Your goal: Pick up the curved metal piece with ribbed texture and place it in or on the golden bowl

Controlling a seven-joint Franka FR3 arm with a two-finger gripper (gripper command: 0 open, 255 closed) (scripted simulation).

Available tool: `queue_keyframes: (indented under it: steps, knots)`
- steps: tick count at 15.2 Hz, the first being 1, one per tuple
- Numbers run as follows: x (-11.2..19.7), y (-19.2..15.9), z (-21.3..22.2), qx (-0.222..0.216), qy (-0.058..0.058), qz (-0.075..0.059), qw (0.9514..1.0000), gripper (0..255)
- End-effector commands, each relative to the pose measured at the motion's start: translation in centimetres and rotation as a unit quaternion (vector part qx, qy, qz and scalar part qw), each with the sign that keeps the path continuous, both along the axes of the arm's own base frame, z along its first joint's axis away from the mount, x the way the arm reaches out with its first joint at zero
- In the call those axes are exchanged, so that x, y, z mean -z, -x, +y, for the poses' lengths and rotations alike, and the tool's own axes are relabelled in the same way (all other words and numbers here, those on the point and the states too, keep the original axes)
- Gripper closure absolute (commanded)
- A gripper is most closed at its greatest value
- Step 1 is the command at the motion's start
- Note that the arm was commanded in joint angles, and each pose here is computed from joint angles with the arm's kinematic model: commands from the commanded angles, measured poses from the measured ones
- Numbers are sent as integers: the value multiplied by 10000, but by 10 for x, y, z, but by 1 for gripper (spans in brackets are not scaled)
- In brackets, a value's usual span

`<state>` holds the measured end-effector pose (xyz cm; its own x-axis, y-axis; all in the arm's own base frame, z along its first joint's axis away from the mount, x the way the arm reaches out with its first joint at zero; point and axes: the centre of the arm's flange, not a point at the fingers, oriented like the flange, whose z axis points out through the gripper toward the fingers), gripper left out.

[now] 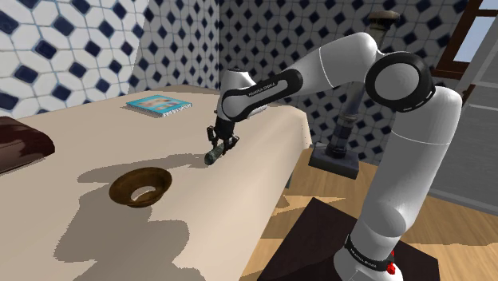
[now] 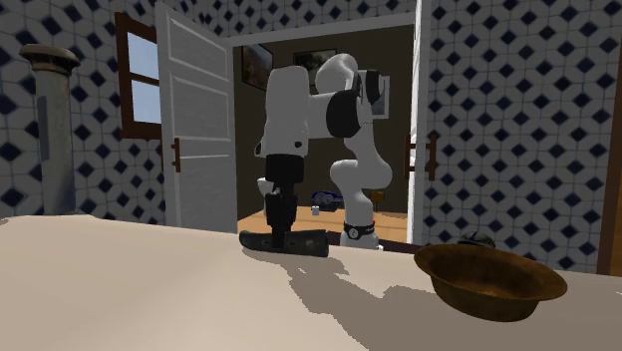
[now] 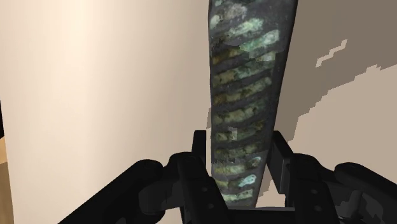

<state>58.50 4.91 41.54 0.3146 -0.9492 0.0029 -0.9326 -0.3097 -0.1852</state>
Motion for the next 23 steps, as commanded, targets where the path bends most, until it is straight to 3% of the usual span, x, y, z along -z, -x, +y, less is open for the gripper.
queue_keyframes:
  steps: [1,7,23]
  knots:
    - [0,0,0,0,0,1,10000,255]
    - [0,0,0,0,0,1,10000,255]
    - [-84,0,0,0,0,1,10000,255]
